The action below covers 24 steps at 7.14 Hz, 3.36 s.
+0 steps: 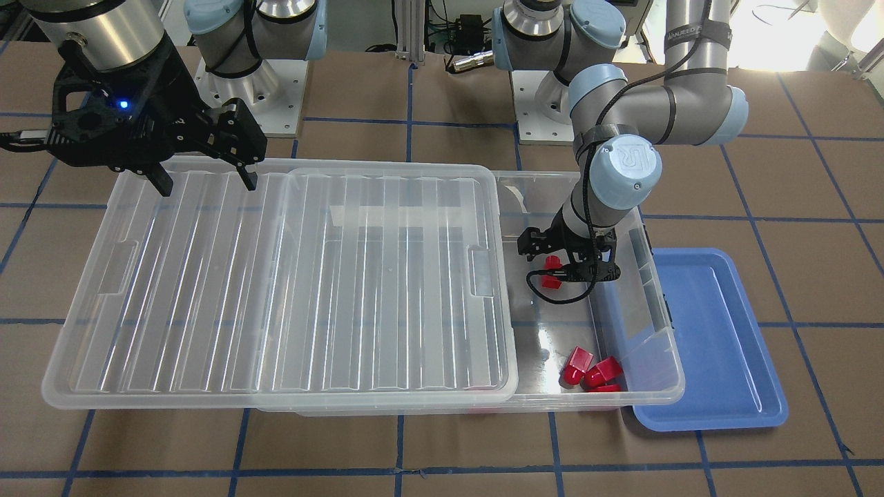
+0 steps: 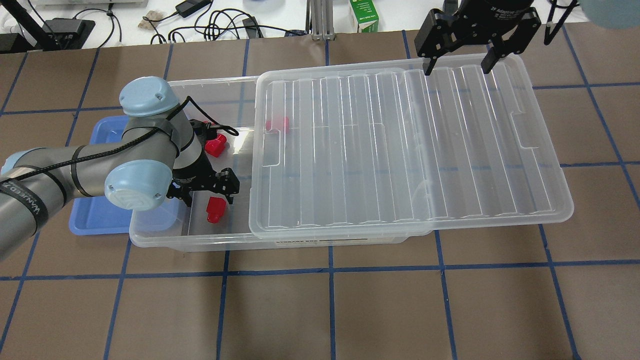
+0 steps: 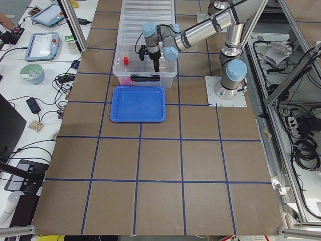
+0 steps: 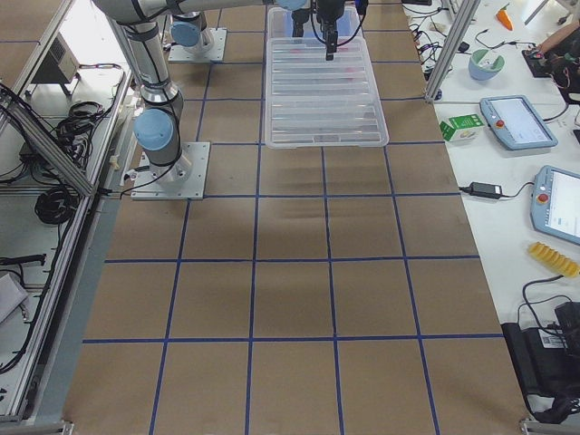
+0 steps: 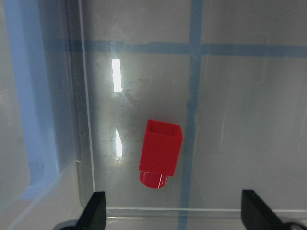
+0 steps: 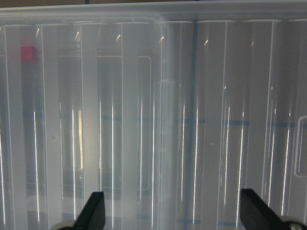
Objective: Place red block in blue tray from box
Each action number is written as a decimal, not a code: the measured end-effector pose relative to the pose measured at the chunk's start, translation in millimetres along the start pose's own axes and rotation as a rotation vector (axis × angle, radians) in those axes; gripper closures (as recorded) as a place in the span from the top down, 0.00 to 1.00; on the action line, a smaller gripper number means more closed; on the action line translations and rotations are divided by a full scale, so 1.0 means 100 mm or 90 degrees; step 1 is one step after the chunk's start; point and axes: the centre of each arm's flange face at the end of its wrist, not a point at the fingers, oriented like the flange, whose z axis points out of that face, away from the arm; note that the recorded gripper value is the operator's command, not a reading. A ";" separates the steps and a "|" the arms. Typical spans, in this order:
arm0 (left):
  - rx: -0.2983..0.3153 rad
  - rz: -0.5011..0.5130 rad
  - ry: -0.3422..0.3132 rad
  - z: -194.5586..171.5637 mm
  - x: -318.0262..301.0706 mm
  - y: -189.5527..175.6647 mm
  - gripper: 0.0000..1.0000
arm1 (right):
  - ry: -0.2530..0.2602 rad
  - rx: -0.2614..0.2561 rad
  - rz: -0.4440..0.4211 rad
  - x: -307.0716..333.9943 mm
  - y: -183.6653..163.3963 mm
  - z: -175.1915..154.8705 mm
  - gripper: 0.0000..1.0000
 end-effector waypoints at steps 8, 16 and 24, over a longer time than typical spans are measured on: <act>0.023 0.007 0.001 0.43 0.03 -0.10 0.00 | 0.000 -0.003 0.001 0.00 0.00 0.02 1.00; 0.016 0.014 0.012 -1.74 -0.04 -0.40 0.00 | 0.000 -0.004 0.001 0.00 0.01 0.02 1.00; 0.026 0.117 0.053 -0.77 -2.42 -0.95 0.00 | 0.009 -0.010 0.006 0.41 -0.07 0.03 1.00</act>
